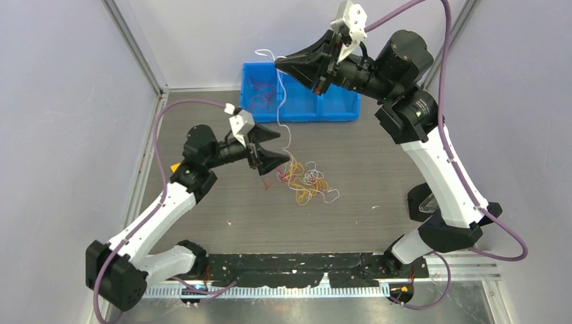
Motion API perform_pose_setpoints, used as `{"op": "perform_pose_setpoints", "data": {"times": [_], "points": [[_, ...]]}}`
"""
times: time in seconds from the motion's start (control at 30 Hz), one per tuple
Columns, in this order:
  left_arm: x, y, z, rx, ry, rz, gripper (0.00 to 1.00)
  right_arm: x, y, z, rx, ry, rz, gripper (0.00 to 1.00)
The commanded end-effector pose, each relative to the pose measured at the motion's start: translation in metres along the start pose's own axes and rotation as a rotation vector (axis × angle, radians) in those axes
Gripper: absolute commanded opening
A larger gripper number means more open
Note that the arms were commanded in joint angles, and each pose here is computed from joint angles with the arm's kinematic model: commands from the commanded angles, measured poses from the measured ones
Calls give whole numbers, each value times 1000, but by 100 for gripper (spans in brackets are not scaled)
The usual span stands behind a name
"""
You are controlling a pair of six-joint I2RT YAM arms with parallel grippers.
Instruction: Untangle the cables
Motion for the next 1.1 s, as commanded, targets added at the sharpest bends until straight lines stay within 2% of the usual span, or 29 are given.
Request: {"op": "perform_pose_setpoints", "data": {"times": [0.0,0.07,0.17,0.27,0.43,0.47,0.5,0.57,0.6,0.63,0.73,0.83,0.97,1.07], "points": [[11,24,29,-86,-44,52,77,-33,0,-2,47,-116,-24,5],[33,31,37,-112,-9,10,70,-47,0,-5,71,-161,-41,5],[66,40,45,-124,47,-51,45,-70,0,-10,107,-243,-66,5],[70,37,42,-122,45,-48,25,-78,-2,-13,146,-268,-96,5],[43,25,34,-85,-8,-16,16,-67,-13,-18,214,-251,-65,5],[35,22,34,-67,-26,-9,21,-66,-13,-18,213,-251,-52,5],[27,19,35,-46,-40,-4,36,-65,-12,-18,202,-251,-39,5],[14,15,38,-28,-64,7,75,-62,-12,-17,191,-249,-29,5],[9,14,40,-32,-75,14,88,-62,-11,-17,186,-250,-26,5],[5,14,43,-36,-83,19,94,-61,-11,-16,178,-251,-22,5],[1,24,52,-83,-87,0,96,-59,-12,-14,177,-244,-23,6],[6,29,51,-113,-52,7,93,-47,-19,-11,210,-212,-26,5],[24,28,38,-143,49,22,94,-11,-33,-6,270,-109,-29,5],[38,30,17,-209,109,15,99,28,-46,-1,305,-13,-13,6]]}}
Point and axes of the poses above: each gripper's point midway between its finger pads, its own z axis out along the fingers, its own y axis along the line the jaws close on, x = y × z, the point moved 8 cm from there along -z, back along the fingers, and after that the axes turned 6 degrees about z, right-handed, at the moved point
